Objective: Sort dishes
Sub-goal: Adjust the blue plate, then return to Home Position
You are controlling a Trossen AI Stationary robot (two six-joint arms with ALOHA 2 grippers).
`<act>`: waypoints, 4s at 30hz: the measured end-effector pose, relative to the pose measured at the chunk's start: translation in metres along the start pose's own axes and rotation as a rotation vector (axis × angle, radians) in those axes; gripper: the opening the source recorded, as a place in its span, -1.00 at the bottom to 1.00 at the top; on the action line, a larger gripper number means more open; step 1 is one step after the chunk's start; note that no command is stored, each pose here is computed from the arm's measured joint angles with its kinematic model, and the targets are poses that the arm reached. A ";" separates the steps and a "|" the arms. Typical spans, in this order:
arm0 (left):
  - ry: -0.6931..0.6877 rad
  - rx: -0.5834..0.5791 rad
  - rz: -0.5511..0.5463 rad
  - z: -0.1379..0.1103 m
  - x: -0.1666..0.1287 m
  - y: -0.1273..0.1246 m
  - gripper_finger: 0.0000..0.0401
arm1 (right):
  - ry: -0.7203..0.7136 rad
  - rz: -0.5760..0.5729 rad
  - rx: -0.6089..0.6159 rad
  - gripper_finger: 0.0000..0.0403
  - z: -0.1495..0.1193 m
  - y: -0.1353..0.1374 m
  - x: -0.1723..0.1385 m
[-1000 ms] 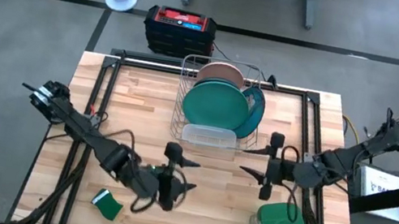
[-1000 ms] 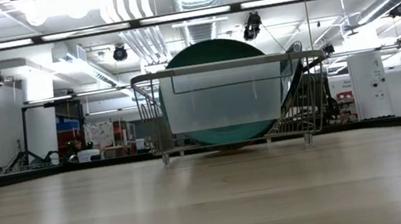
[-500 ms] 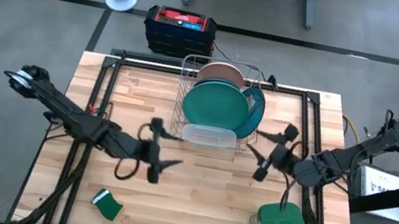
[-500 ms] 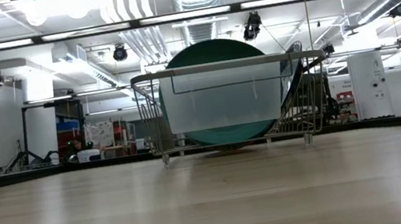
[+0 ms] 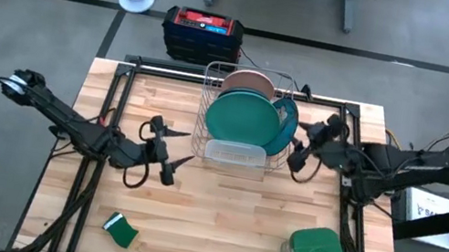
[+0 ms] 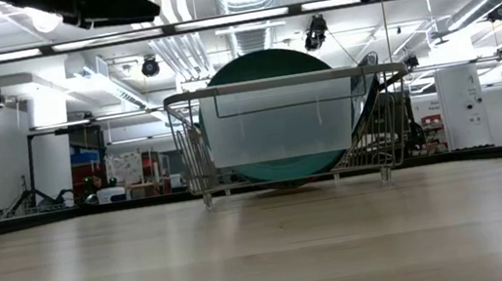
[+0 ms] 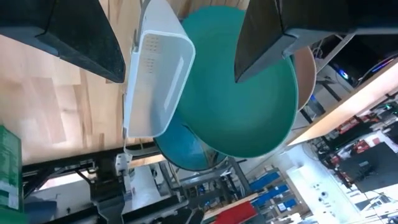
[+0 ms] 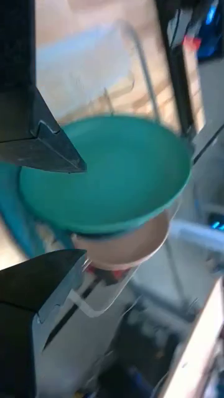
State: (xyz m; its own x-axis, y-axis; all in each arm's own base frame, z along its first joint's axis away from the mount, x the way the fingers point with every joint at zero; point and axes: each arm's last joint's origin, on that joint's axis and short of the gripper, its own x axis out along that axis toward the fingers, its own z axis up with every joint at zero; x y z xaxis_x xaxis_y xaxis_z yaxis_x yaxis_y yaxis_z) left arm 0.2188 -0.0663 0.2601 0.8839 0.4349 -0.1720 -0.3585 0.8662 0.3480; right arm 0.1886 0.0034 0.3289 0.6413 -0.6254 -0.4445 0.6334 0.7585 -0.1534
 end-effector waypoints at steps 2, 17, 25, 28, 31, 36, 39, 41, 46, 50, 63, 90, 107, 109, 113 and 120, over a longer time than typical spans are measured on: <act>0.004 0.004 0.000 -0.002 0.000 0.000 0.45 | 0.031 -0.024 0.013 0.04 0.001 -0.004 0.001; 0.022 0.016 0.047 -0.006 0.000 0.000 0.45 | 0.186 0.003 0.183 0.32 -0.003 -0.011 0.022; 0.029 0.020 0.052 -0.007 0.001 0.000 0.45 | 0.278 -0.127 0.233 0.29 -0.008 -0.026 0.049; 0.029 0.019 0.052 -0.007 0.001 0.000 0.45 | 0.333 -0.129 0.255 0.24 -0.010 -0.030 0.061; 0.029 0.019 0.052 -0.007 0.001 0.000 0.45 | 0.387 -0.128 0.272 0.21 -0.013 -0.032 0.073; 0.029 0.019 0.051 -0.007 0.001 0.000 0.45 | 0.443 -0.121 0.292 0.14 -0.014 -0.034 0.087; 0.029 0.019 0.051 -0.007 0.001 0.000 0.45 | 0.447 -0.123 0.300 0.07 -0.010 -0.033 0.091; 0.030 0.020 0.051 -0.007 0.001 0.000 0.45 | 0.442 -0.122 0.303 0.02 -0.006 -0.032 0.093; 0.035 0.030 0.050 -0.008 0.001 -0.001 0.45 | 0.443 -0.127 0.302 -0.10 0.003 -0.029 0.100; 0.039 0.035 0.049 -0.008 0.001 -0.001 0.45 | 0.497 -0.150 0.270 -0.17 0.005 -0.028 0.102; 0.026 0.027 0.001 -0.007 0.001 -0.001 0.45 | 0.506 -0.142 0.265 0.04 0.008 -0.036 0.080; -0.356 -0.017 -0.310 -0.027 0.033 0.021 0.45 | -0.600 0.545 -0.189 -0.05 -0.037 0.060 -0.027; -0.192 0.019 -0.230 -0.023 0.012 0.050 0.36 | -0.838 0.580 -0.287 -0.28 -0.079 0.000 -0.030; -0.200 -0.001 -0.228 -0.023 0.009 0.052 0.34 | -0.851 0.560 -0.290 -0.32 -0.088 -0.001 -0.023; -0.209 -0.014 -0.224 -0.022 0.007 0.053 0.31 | -0.873 0.475 -0.267 -0.40 -0.096 -0.006 -0.011; -0.183 -0.037 -0.191 -0.023 0.009 0.053 0.27 | -0.865 0.437 -0.272 -0.57 -0.111 -0.013 0.005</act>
State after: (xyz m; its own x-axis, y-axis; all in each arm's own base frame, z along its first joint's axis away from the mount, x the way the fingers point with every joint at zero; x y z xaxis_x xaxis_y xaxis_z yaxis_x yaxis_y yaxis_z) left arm 0.2012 -0.0109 0.2554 0.9750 0.2137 -0.0607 -0.1876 0.9384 0.2902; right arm 0.1355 0.0109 0.2312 0.9564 -0.1188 0.2670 0.2164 0.9018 -0.3740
